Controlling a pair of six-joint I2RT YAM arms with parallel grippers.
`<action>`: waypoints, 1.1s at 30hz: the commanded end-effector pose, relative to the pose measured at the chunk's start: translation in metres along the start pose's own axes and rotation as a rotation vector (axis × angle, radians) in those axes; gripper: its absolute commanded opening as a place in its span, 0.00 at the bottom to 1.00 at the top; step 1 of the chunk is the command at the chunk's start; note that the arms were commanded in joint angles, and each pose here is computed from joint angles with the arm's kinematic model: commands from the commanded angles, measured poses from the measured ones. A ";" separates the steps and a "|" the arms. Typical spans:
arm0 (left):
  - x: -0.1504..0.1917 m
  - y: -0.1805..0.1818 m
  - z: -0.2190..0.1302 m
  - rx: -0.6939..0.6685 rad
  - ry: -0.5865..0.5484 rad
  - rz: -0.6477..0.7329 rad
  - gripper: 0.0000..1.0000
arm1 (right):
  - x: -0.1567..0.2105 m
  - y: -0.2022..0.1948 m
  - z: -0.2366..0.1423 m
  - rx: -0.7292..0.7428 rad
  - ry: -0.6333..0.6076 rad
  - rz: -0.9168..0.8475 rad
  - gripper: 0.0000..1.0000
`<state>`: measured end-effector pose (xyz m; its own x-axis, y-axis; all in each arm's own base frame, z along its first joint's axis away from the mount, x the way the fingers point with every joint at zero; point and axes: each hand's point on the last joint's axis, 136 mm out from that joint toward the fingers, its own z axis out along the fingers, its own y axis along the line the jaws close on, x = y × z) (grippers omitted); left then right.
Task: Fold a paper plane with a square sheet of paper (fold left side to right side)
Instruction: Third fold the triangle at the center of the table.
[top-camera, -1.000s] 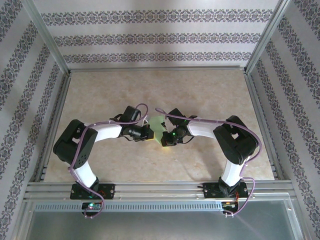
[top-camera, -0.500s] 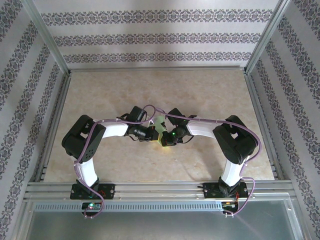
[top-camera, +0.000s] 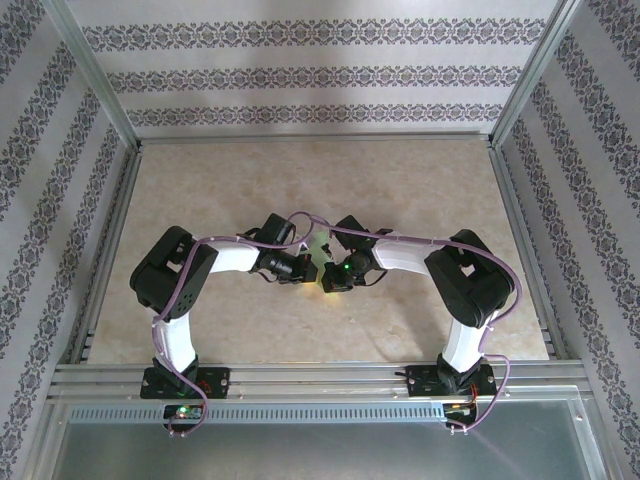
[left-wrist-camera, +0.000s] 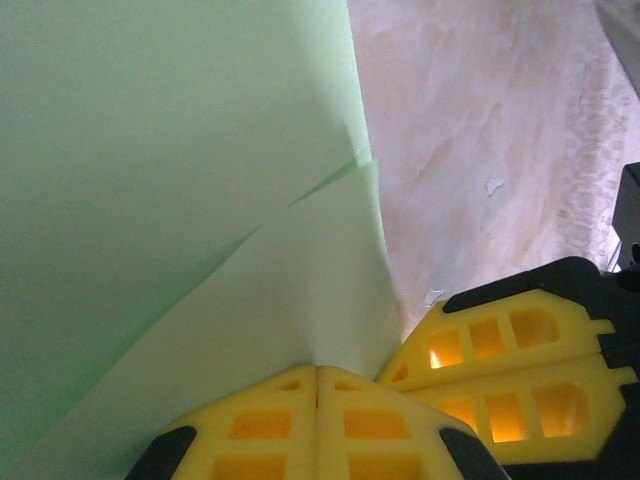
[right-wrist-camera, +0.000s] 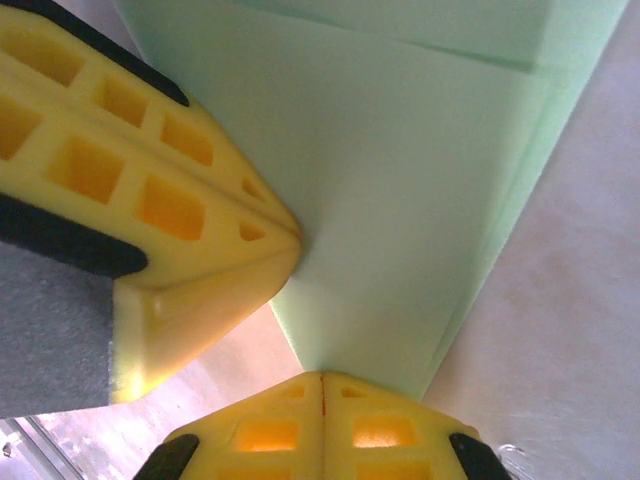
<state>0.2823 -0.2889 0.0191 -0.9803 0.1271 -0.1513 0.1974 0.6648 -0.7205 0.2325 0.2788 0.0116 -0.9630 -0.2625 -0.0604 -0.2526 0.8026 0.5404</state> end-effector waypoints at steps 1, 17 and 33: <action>0.001 0.017 0.006 -0.082 0.001 0.016 0.03 | 0.045 -0.060 0.018 0.241 0.146 0.059 0.00; -0.010 0.043 -0.006 -0.153 -0.050 -0.004 0.03 | 0.050 -0.063 0.018 0.252 0.162 0.056 0.00; -0.031 0.086 -0.049 -0.208 -0.143 -0.053 0.03 | 0.049 -0.061 0.017 0.248 0.157 0.061 0.00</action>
<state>0.3157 -0.2478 0.0186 -0.9798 0.0479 -0.1942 0.1738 0.6845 -0.7080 0.2318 0.2783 0.0112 -0.9570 -0.2816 -0.0690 -0.2738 0.7998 0.5342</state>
